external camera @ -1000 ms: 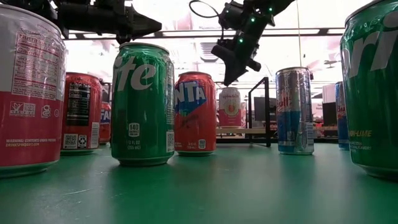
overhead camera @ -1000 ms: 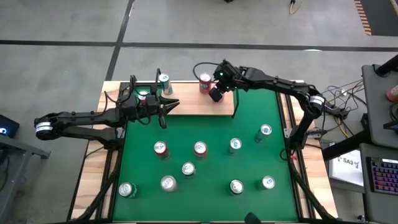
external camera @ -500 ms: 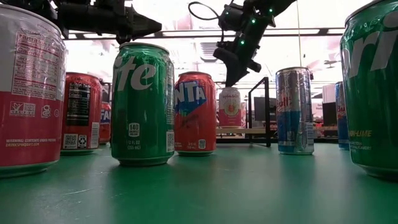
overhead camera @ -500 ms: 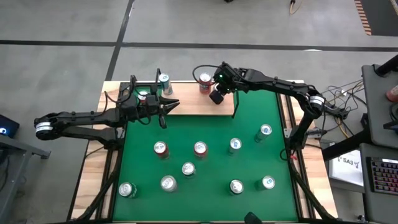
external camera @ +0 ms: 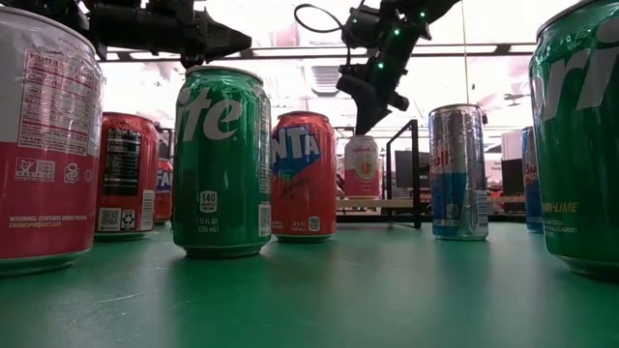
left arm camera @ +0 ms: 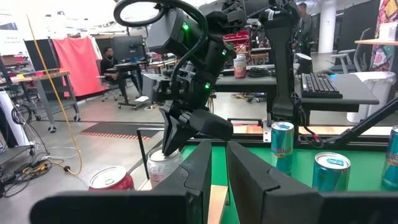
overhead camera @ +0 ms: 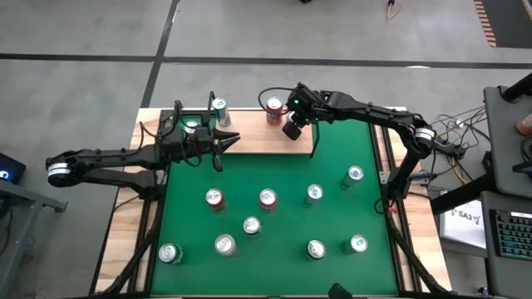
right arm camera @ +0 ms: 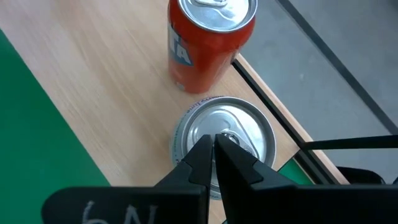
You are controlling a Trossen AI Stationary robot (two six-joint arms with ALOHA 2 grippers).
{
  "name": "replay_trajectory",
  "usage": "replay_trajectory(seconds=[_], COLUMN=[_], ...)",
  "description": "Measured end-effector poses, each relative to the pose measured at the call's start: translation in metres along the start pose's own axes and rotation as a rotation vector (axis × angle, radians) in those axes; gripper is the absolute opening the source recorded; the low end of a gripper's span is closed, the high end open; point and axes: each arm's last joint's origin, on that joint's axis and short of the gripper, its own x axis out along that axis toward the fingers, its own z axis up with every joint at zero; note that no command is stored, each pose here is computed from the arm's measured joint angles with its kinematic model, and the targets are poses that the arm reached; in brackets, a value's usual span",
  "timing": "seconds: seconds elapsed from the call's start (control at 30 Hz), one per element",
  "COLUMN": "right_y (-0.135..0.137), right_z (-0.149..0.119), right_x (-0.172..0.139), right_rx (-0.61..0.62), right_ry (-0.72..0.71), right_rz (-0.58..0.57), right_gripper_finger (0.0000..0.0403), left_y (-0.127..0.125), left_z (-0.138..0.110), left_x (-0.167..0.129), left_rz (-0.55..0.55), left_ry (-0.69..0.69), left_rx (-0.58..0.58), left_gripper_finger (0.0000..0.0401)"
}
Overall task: Pick and place cans onto a shelf
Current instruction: Put the right pink white soda can on the shelf
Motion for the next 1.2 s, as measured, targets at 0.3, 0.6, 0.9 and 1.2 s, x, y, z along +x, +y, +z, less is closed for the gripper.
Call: replay_trajectory(seconds=[0.3, 0.6, 0.9, 1.2], right_y=[0.0, 0.0, 0.009, 0.026], right_z=[0.0, 0.01, 0.014, 0.012], right_x=[0.0, -0.01, -0.016, -0.02], right_rx=[0.003, 0.035, 0.038, 0.016], right_ry=[-0.004, -0.05, -0.073, -0.076], right_rz=[0.001, 0.01, 0.029, 0.056], right_gripper_finger=[0.0012, 0.0012, 0.0012, 0.0012], left_y=[0.0, 0.0, 0.0, 0.0], left_z=[0.0, 0.0, 0.0, -0.001], left_x=[0.0, 0.0, 0.0, 0.0], left_rz=[0.0, 0.0, 0.0, -0.001], left_ry=[0.0, 0.0, 0.002, 0.008], left_rx=[0.0, 0.0, -0.005, -0.026], left_gripper_finger=[0.0036, 0.0036, 0.0036, 0.0036])
